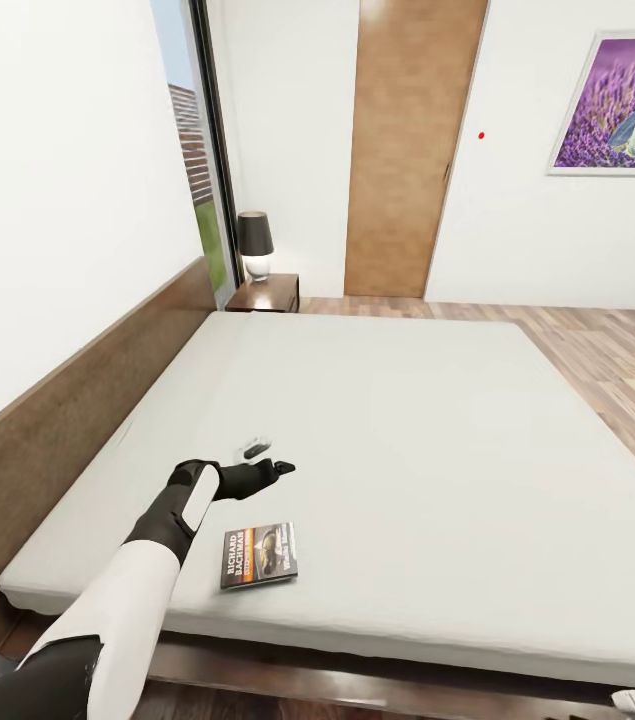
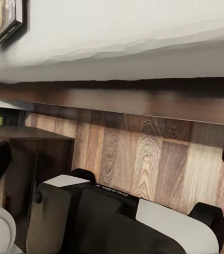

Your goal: In the bedroom, move the book from the bed onto either nightstand, and place the two sandals side by side next to the bed.

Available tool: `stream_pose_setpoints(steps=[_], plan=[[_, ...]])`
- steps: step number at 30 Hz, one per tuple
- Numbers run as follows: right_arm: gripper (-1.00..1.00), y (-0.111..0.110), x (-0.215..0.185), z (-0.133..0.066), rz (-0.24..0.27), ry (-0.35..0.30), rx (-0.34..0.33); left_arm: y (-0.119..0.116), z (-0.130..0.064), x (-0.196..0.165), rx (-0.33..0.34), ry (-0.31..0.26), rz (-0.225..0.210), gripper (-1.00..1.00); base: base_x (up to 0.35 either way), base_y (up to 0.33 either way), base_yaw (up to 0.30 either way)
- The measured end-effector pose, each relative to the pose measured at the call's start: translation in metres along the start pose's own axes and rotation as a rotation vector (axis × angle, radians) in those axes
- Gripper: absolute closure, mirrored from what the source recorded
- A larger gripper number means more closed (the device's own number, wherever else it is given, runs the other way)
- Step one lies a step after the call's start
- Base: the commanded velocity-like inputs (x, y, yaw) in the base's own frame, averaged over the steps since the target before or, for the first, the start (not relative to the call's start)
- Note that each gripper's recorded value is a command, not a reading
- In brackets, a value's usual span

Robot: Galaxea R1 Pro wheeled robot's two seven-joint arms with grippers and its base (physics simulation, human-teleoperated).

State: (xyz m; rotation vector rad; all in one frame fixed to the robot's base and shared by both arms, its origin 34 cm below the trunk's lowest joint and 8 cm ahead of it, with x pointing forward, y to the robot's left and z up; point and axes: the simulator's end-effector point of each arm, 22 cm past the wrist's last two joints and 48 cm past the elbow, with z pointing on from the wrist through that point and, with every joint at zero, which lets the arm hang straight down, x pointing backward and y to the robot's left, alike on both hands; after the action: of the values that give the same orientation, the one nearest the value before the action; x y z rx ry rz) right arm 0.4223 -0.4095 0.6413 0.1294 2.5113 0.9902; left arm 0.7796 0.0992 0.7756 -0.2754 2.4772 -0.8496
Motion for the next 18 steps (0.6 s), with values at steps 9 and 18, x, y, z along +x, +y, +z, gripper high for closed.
stream_pose_setpoints(steps=[9,18], plan=[[-1.0,0.007,-0.047,-0.052,0.02,-0.012,-0.09,-0.001,0.0,0.001,0.001,0.001,0.001,-1.0,0.0,0.0,0.0],[-1.0,0.025,-0.106,-0.073,-0.013,0.006,-0.139,-0.003,0.001,0.002,0.005,0.004,0.0,-1.0,0.0,0.0,0.0]])
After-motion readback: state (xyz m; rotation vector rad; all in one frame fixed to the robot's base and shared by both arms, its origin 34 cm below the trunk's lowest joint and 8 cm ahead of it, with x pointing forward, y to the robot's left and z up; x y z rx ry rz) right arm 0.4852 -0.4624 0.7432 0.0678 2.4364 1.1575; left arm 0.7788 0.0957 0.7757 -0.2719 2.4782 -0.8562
